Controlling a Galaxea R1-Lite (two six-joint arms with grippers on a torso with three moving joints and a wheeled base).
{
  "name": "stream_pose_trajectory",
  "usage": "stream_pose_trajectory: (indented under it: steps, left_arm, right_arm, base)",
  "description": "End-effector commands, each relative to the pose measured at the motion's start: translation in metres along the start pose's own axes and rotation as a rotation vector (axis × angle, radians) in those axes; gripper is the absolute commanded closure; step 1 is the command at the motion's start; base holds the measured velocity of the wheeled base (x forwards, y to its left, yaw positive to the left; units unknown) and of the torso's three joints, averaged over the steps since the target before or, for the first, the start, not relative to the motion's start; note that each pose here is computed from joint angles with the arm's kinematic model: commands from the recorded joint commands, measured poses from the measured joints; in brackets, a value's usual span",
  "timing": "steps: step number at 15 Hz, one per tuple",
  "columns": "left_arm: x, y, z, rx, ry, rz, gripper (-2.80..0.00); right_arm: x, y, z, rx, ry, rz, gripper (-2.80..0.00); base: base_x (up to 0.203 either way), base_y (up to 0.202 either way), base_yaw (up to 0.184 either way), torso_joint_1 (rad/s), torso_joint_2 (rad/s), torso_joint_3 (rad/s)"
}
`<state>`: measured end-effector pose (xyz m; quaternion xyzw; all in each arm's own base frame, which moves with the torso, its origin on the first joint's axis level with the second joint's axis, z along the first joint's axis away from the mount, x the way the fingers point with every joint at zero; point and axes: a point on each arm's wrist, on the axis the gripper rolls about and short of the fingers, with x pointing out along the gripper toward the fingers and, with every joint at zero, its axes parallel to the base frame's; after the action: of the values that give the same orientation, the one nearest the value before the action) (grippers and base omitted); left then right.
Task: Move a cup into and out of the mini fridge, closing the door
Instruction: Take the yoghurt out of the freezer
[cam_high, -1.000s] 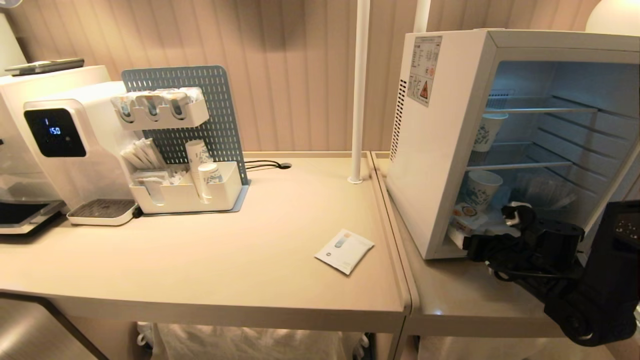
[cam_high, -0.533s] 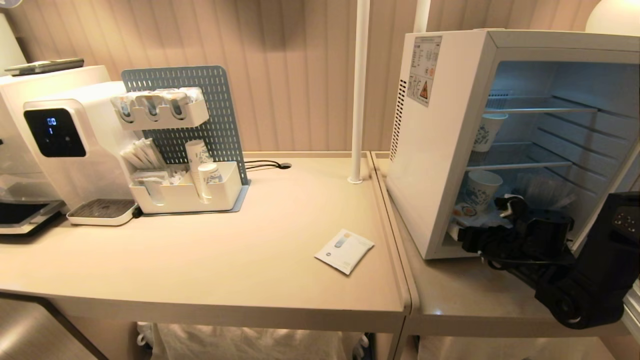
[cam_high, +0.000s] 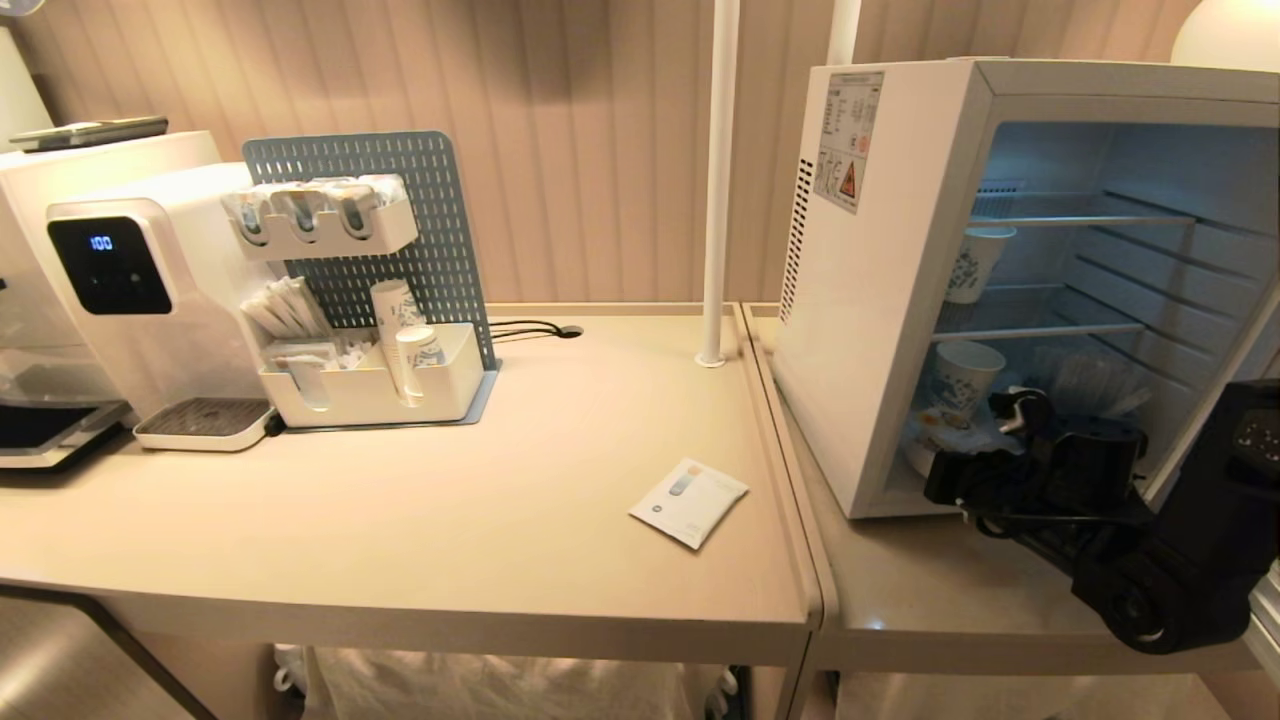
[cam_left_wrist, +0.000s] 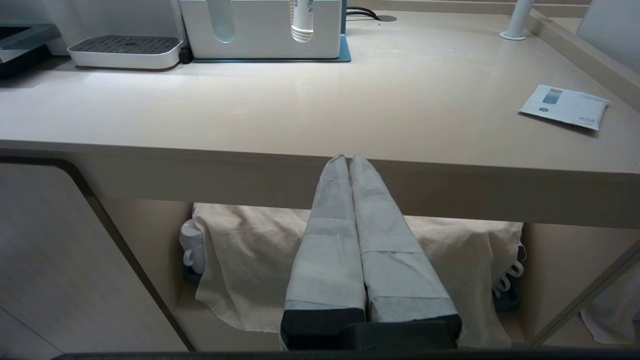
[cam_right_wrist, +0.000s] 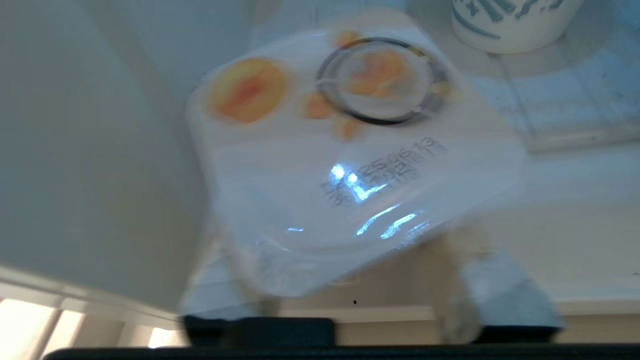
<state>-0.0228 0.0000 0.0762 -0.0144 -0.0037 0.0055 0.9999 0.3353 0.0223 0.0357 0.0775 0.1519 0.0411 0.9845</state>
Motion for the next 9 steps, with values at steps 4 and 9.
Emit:
stream_pose_trajectory:
  steps: [4,9]
  left_arm:
    - [0.0,0.0,0.0,0.0,0.003,0.001,0.0]
    - [0.0,0.0,0.0,0.0,0.003,0.001,0.0]
  right_arm:
    - [-0.035,0.006,0.022,-0.001,-0.055,0.012,0.0]
    - [-0.098,0.019,0.024,-0.011,-0.052,0.053,0.0]
  base:
    - [0.0,0.0,0.0,0.0,0.0,0.0]
    - [0.0,0.0,0.0,0.0,0.0,0.0]
